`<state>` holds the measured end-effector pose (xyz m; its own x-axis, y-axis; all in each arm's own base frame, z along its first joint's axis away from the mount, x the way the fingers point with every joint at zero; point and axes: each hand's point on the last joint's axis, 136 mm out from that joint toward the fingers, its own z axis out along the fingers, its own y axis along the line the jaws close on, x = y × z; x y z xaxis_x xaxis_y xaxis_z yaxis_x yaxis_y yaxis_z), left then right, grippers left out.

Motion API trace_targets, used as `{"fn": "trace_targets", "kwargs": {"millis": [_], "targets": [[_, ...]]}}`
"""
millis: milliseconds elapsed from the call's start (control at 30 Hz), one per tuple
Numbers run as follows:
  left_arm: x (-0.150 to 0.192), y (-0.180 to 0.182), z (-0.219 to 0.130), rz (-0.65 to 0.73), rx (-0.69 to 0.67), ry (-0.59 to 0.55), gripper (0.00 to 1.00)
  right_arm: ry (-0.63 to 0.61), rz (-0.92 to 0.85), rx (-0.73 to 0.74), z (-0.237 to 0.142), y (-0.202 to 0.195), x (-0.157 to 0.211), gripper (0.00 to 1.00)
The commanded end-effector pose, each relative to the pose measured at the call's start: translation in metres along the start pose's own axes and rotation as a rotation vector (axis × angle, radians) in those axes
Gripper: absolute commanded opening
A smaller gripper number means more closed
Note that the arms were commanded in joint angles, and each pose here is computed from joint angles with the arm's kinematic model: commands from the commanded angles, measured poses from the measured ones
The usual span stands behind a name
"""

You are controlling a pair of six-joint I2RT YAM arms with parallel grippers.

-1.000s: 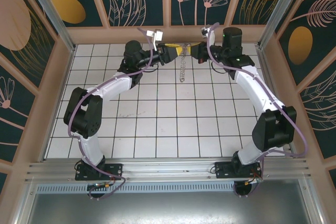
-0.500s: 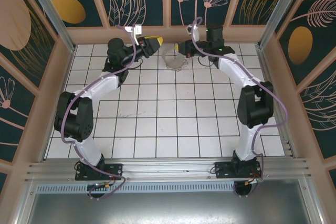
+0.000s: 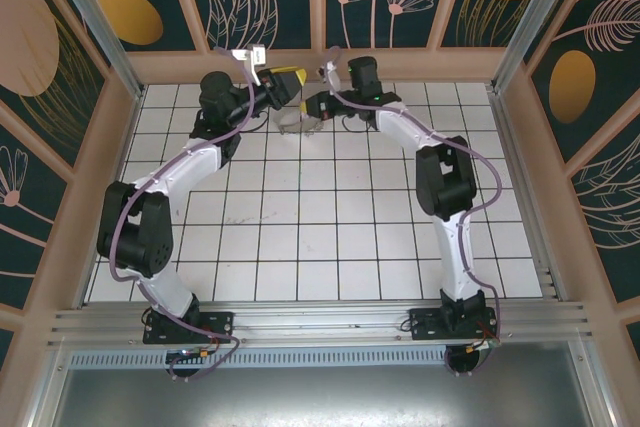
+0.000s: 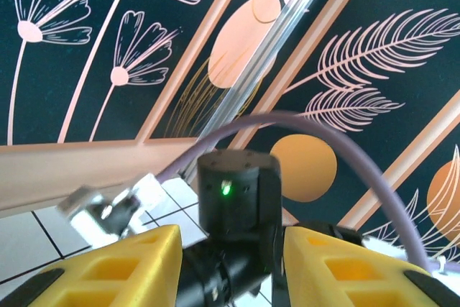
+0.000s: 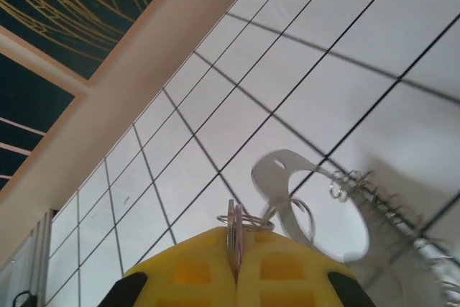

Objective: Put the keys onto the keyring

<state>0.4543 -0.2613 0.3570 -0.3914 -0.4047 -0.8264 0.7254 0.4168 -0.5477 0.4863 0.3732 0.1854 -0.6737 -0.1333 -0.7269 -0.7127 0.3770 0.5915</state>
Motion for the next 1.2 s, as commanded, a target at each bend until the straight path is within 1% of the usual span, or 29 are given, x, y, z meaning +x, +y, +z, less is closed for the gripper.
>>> {"fn": "trace_targets", "kwargs": {"millis": [0, 233, 467, 733, 767, 900, 967, 1067, 1133, 1167], "targets": [[-0.016, -0.011, -0.009, 0.036, 0.002, -0.039, 0.41, 0.011, 0.01, -0.041, 0.018, 0.029, 0.015, 0.0], [-0.015, -0.015, -0.013, 0.015, 0.006, -0.036, 0.42, 0.06, 0.137, -0.013, 0.036, 0.041, 0.07, 0.0], [-0.012, -0.017, -0.014, -0.014, 0.016, -0.024, 0.42, 0.099, 0.279, 0.018, 0.045, 0.05, 0.12, 0.0], [-0.012, -0.019, -0.015, -0.034, 0.024, -0.027, 0.42, 0.16, 0.327, 0.024, 0.057, 0.065, 0.16, 0.0], [-0.012, -0.019, -0.015, -0.037, 0.027, -0.028, 0.42, 0.164, 0.329, 0.02, 0.057, 0.07, 0.163, 0.02], [-0.01, -0.019, -0.014, -0.044, 0.03, -0.025, 0.42, 0.179, 0.309, -0.023, 0.054, 0.096, 0.171, 0.27], [-0.011, -0.02, -0.015, -0.042, 0.032, -0.024, 0.42, 0.16, 0.291, -0.045, 0.043, 0.112, 0.169, 0.39], [-0.011, -0.022, -0.015, -0.042, 0.042, -0.021, 0.42, 0.125, 0.267, -0.041, 0.022, 0.12, 0.16, 0.59], [-0.012, -0.023, -0.015, -0.042, 0.045, -0.021, 0.43, 0.101, 0.255, -0.023, 0.007, 0.121, 0.152, 0.64], [-0.012, -0.024, -0.016, -0.041, 0.047, -0.021, 0.43, 0.091, 0.251, -0.012, -0.001, 0.119, 0.149, 0.68]]}}
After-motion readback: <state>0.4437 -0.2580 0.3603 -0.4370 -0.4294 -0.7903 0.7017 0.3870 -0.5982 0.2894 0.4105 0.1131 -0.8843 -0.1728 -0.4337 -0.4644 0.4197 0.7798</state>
